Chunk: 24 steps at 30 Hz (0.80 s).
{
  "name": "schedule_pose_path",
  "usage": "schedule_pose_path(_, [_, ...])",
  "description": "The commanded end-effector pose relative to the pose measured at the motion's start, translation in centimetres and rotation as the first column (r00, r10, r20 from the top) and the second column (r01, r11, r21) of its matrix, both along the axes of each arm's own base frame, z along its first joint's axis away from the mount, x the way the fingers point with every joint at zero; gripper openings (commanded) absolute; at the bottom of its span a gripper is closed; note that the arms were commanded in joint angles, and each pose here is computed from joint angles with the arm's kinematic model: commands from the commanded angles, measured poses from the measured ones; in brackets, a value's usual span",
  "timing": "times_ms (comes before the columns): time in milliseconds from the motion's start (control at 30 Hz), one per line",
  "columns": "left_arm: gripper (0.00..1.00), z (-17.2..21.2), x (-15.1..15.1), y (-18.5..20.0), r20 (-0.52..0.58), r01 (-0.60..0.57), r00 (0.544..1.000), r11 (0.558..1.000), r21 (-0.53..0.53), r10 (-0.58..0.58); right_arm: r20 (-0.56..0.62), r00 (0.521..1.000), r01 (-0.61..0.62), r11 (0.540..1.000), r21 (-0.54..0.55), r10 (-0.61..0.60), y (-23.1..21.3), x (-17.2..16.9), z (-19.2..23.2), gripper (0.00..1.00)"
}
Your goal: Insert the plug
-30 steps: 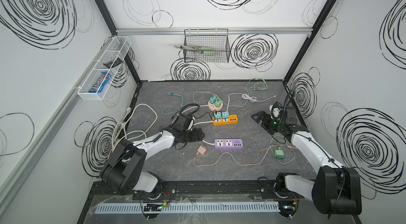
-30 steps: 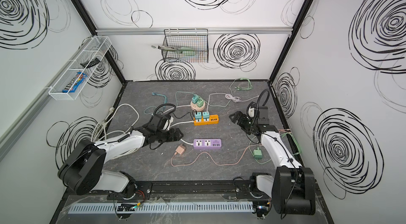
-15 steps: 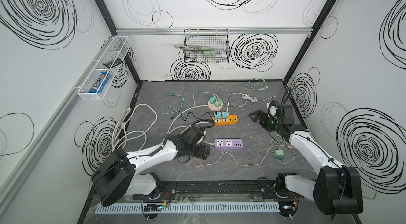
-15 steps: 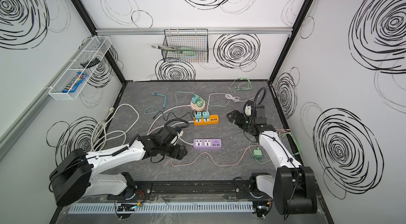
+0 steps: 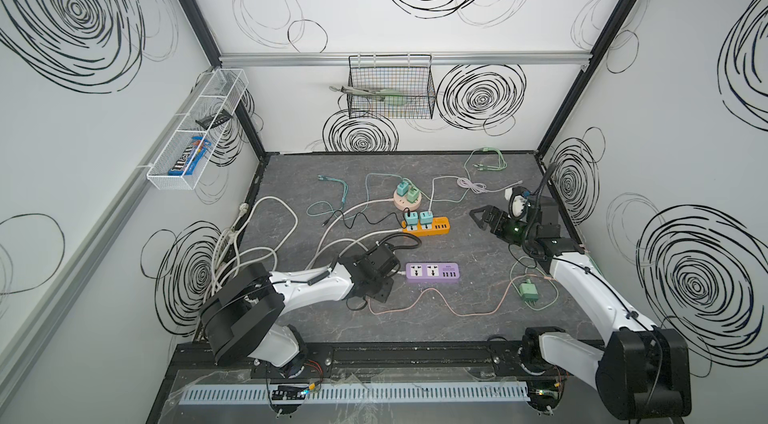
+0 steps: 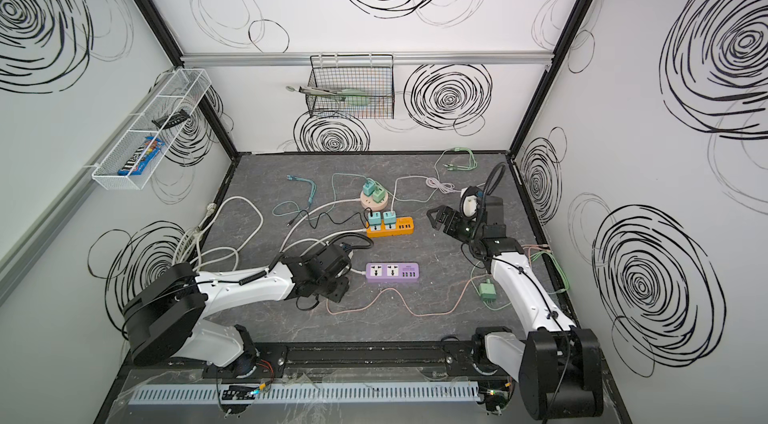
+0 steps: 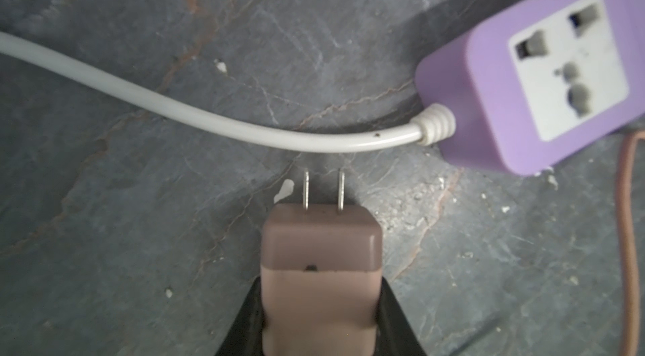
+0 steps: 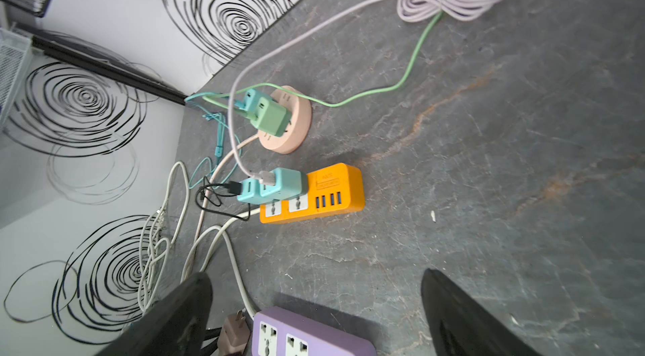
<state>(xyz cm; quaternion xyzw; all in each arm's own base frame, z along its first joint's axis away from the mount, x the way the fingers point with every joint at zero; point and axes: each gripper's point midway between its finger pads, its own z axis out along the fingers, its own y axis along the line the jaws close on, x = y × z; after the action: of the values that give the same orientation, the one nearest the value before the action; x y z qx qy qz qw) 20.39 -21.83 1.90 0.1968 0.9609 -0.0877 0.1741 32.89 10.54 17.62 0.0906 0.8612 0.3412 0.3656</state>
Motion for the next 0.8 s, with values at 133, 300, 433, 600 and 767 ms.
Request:
schedule_pose_path(133, [0.1, 8.7, 2.3, -4.0, 0.279, 0.207, 0.947, 0.965, -0.16, -0.157, 0.245, 0.934, -0.262, 0.965, -0.016, 0.258, 4.9, -1.7, 5.0, 0.99])
schedule_pose_path(300, [0.04, 16.2, 4.5, -6.3, 0.622, 0.429, 0.732, 0.897, -0.104, -0.278, 0.205, 0.894, -0.407, 0.913, 0.001, 0.398, 7.9, -3.7, 4.5, 0.96])
schedule_pose_path(433, [0.0, 19.8, 5.2, -8.2, 0.777, 0.567, 0.495, 0.822, 0.049, -0.388, 0.211, 0.848, -0.503, 0.864, 0.032, 0.486, 9.6, -5.1, 5.0, 0.9])
schedule_pose_path(600, [0.0, 21.3, 4.8, -10.4, 0.824, 0.654, 0.262, 0.72, 0.232, -0.503, 0.25, 0.767, -0.622, 0.78, 0.066, 0.591, 11.5, -7.2, 6.6, 0.82])
schedule_pose_path(767, [0.0, 22.3, 4.9, -11.7, 0.831, 0.659, 0.173, 0.689, 0.302, -0.529, 0.286, 0.7, -0.693, 0.719, 0.053, 0.654, 13.1, -8.9, 7.1, 0.76])
